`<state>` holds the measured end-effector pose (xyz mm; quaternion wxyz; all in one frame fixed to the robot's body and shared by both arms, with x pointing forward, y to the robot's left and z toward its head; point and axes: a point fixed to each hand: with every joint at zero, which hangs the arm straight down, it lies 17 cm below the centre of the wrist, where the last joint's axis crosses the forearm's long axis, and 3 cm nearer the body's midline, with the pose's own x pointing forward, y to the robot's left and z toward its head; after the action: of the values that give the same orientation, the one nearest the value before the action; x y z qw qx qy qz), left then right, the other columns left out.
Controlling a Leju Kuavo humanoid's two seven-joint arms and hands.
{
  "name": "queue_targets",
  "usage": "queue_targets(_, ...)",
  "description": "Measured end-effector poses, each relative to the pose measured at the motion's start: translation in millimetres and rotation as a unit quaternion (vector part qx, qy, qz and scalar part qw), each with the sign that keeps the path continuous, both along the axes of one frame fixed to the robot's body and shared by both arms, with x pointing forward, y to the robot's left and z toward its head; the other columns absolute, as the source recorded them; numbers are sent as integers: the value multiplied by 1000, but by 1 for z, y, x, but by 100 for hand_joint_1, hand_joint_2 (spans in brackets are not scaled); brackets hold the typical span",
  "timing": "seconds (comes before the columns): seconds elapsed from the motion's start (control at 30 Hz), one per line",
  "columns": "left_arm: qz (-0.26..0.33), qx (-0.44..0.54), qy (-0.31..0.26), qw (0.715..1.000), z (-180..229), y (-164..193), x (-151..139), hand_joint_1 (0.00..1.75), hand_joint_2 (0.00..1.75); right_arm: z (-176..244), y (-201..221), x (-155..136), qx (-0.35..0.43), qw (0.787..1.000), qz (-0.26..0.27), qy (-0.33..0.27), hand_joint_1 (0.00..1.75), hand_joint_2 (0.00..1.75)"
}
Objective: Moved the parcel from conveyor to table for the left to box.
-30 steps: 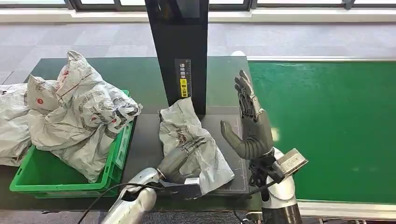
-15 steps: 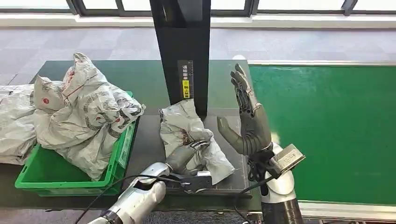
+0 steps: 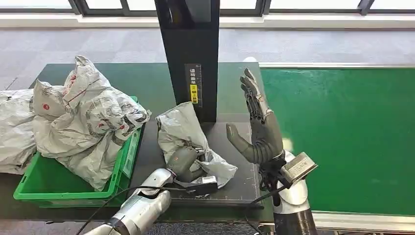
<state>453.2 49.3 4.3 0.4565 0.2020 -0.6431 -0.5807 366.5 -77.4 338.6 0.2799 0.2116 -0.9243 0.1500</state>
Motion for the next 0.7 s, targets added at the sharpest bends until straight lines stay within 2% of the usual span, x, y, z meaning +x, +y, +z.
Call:
queue_targets(0.37,-1,-33,-86,996,36,-1,-3,175,175,-1,-1,-1,4,1000,1,3,0,175)
queue_targets(0.53,7,-91,-186,978,91,1,-6,175,175,-6,-1,-2,8,1000,-1,11,0,175)
queue_targets(0.7,12,-150,-235,960,136,5,-15,175,175,-7,-2,-2,11,1000,-4,13,0,175)
